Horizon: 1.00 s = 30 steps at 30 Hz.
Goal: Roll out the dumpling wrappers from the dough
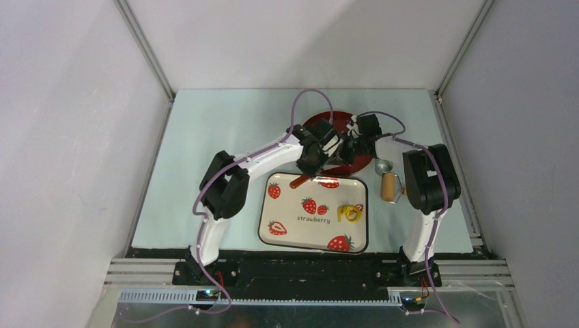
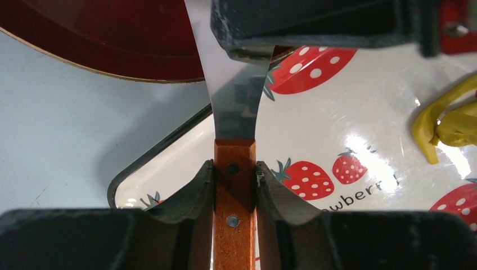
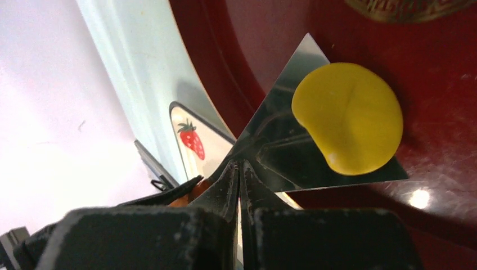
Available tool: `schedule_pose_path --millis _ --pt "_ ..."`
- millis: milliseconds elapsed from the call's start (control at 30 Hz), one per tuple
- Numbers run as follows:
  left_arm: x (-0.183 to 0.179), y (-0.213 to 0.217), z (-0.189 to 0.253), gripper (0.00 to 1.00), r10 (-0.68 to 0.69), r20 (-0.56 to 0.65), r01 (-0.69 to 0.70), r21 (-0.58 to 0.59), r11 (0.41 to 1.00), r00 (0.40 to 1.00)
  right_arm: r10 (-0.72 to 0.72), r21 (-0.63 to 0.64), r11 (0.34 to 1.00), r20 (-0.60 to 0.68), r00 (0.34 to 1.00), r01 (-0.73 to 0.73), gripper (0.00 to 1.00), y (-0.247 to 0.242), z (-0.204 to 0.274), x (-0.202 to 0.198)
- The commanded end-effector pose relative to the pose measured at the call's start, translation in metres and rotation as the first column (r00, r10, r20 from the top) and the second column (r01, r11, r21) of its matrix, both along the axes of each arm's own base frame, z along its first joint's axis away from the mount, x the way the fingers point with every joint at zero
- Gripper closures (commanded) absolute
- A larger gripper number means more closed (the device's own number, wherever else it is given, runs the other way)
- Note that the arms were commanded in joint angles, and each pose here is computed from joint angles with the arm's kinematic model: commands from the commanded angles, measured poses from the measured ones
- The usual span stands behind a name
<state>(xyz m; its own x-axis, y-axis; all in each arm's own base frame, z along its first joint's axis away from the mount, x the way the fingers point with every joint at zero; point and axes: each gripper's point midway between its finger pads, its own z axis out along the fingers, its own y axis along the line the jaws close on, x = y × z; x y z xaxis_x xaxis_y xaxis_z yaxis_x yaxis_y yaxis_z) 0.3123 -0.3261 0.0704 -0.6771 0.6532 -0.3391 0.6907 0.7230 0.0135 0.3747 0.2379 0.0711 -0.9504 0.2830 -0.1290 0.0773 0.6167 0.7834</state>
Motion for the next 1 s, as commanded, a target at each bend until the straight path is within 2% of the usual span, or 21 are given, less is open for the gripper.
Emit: schedule_pose_path --millis 0,200,633,967 --pt "0.019 -0.014 0.019 1.00 0.043 0.045 -0.039 -0.070 0.997 0.998 0.010 -0.100 0.995 0.042 0.999 -0.006 0.99 -0.005 -0.004 0.018" --pt "0.027 -0.010 0.014 1.00 0.080 0.052 -0.077 -0.055 0.996 0.995 0.011 -0.244 0.970 0.056 0.998 0.003 0.99 -0.023 -0.017 0.025" --pt "0.050 -0.018 0.002 1.00 0.106 0.087 -0.103 -0.035 0.994 0.991 0.015 -0.359 0.933 0.090 0.996 0.018 0.98 -0.041 -0.024 0.051" --pt "0.052 -0.007 0.019 1.00 0.111 0.141 -0.109 -0.019 0.994 0.984 0.024 -0.434 0.901 0.084 0.996 0.015 0.97 -0.050 -0.029 0.061"
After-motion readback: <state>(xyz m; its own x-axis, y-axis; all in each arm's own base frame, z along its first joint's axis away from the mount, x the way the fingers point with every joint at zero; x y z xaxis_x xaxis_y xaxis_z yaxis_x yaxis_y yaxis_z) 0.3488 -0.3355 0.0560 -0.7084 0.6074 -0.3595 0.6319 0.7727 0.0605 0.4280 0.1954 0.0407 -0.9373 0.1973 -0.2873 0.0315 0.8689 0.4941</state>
